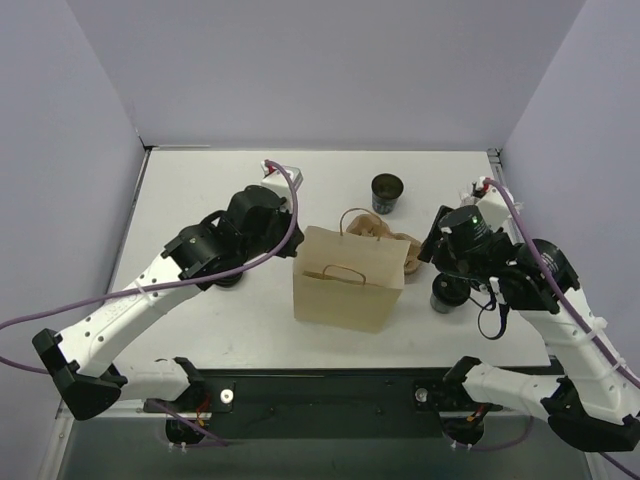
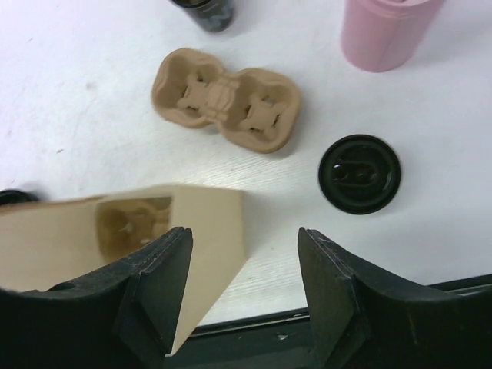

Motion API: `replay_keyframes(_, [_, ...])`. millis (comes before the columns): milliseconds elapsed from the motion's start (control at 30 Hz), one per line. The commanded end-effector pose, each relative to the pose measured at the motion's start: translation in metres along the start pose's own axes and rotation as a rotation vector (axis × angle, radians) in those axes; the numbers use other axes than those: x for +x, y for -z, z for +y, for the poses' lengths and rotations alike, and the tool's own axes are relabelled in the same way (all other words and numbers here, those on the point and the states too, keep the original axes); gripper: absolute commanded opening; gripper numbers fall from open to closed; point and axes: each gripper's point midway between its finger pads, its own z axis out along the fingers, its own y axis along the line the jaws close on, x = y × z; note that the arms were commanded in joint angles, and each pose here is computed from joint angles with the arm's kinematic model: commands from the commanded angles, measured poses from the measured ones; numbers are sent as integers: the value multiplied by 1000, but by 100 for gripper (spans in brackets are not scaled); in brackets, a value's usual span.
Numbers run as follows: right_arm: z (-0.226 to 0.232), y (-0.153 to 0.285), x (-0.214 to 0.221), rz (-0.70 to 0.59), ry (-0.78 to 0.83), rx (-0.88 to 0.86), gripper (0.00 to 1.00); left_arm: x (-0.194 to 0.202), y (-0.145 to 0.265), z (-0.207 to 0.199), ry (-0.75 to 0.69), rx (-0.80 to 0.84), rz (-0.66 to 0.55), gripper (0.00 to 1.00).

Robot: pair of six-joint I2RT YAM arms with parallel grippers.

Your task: Pack the takeout coffee

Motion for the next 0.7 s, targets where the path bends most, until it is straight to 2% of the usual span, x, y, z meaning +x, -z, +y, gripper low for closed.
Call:
replay_keyframes(0, [-39,-3,-8,-18,43,126,59,-18,27,10,-8,-32,-74,0])
replay_keyframes(233, [-87,-45,27,164,39,271,69,0,30,22,3,-55,-51,0])
replay_keyframes(367, [-95,-72,53,316,-12,251,78,3,36,24,30,-56,-48,0])
replay_keyframes(467, [-102,-88,66,374,-8,258,83,7,38,27,37,-77,-22,2])
replay_keyframes(567, [-107,-101,73,417,-6,271,88,11,40,29,34,-82,-1,19])
replay_keyframes(600, [-110,-104,74,419,5,281,88,12,40,29,34,-82,1,30])
replay_keyframes(667, [-116,-111,73,424,18,302,88,12,43,26,31,-67,1,38])
